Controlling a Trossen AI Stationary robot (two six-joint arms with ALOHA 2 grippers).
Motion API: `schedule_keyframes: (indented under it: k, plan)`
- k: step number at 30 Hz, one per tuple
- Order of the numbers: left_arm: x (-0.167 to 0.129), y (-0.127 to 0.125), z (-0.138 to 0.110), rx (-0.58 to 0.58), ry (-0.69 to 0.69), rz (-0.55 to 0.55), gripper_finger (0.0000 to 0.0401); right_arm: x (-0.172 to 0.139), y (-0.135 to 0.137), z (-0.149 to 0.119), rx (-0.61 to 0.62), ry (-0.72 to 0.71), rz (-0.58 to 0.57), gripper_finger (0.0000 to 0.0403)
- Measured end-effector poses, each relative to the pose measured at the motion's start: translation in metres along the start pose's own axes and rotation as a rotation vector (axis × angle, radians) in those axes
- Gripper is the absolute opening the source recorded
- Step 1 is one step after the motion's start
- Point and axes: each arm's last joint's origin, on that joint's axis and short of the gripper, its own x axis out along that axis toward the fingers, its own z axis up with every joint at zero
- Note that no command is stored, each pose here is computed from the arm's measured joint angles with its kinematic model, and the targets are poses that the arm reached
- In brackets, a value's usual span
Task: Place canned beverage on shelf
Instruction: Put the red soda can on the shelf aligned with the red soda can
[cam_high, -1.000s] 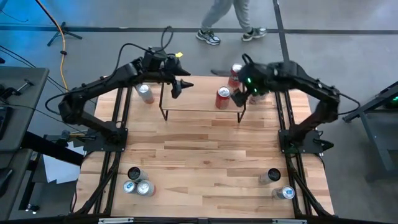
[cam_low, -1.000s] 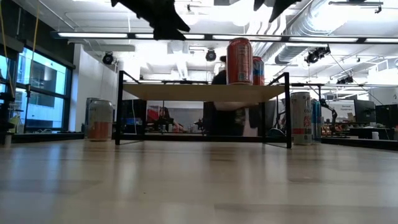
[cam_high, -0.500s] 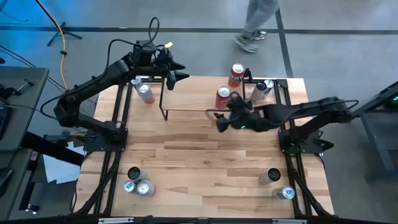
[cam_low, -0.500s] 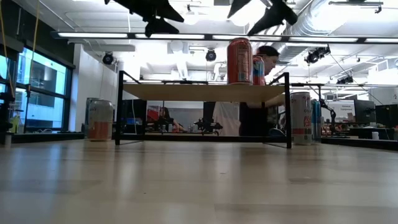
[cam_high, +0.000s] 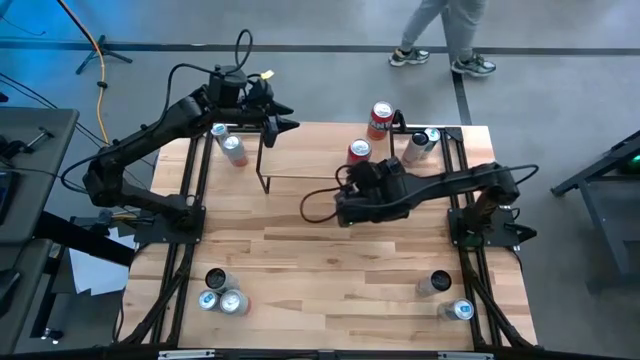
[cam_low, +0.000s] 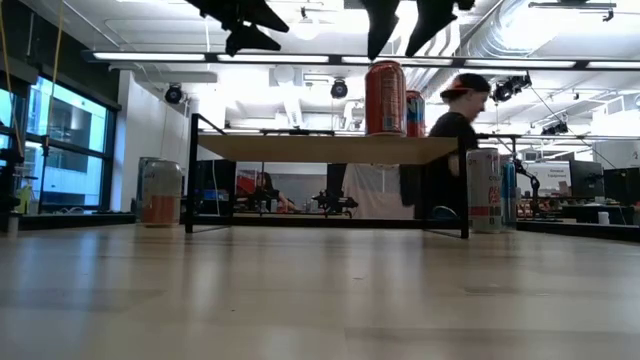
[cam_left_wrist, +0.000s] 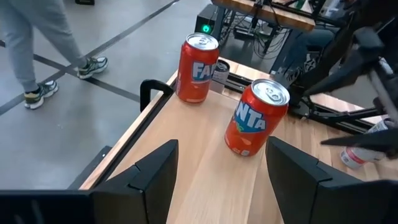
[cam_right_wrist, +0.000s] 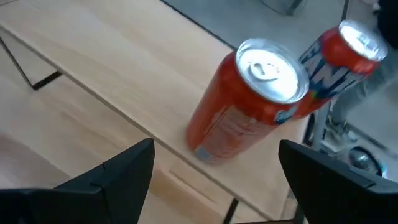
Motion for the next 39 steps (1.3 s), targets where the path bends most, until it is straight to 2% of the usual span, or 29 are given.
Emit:
schedule_keyframes:
  k: [6,17,21,24,28,31,34,37,39]
  plan:
    - [0.000,0.000,0.000,0.013,-0.001,0.000,0.0204,-0.018,0.001,-0.007,-0.085,-0.025,0.046,0.0330]
    - [0.000,0.000,0.000,0.019,-0.002,0.000,0.0204,-0.016,0.007,-0.001,0.068,-0.026,0.099,0.0330]
    - [0.000,0.000,0.000,0.019,-0.003,0.000,0.0204,-0.011,0.005,0.000,0.033,0.055,0.135,0.0330]
    - [0.000,0.000,0.000,0.019,-0.003,0.000,0.0204,-0.008,0.005,0.000,0.055,0.100,0.158,0.0335]
    - [0.000,0.000,0.000,0.003,-0.003,0.000,0.0204,-0.006,0.006,0.000,0.007,0.160,0.206,0.0365]
    - [0.000,0.000,0.000,0.002,-0.003,0.001,0.0204,-0.007,0.003,-0.002,-0.030,0.155,0.171,0.0393]
    - [0.000,0.000,0.000,-0.001,-0.004,0.003,0.0204,-0.016,-0.012,-0.008,-0.031,0.121,0.069,0.0391]
    - [0.000,0.000,0.000,-0.016,-0.004,0.004,0.0204,-0.029,-0.032,-0.030,0.011,0.071,0.004,0.0388]
    - [0.000,0.000,0.000,-0.016,-0.003,0.004,0.0204,-0.033,-0.041,-0.051,0.091,0.060,0.044,0.0388]
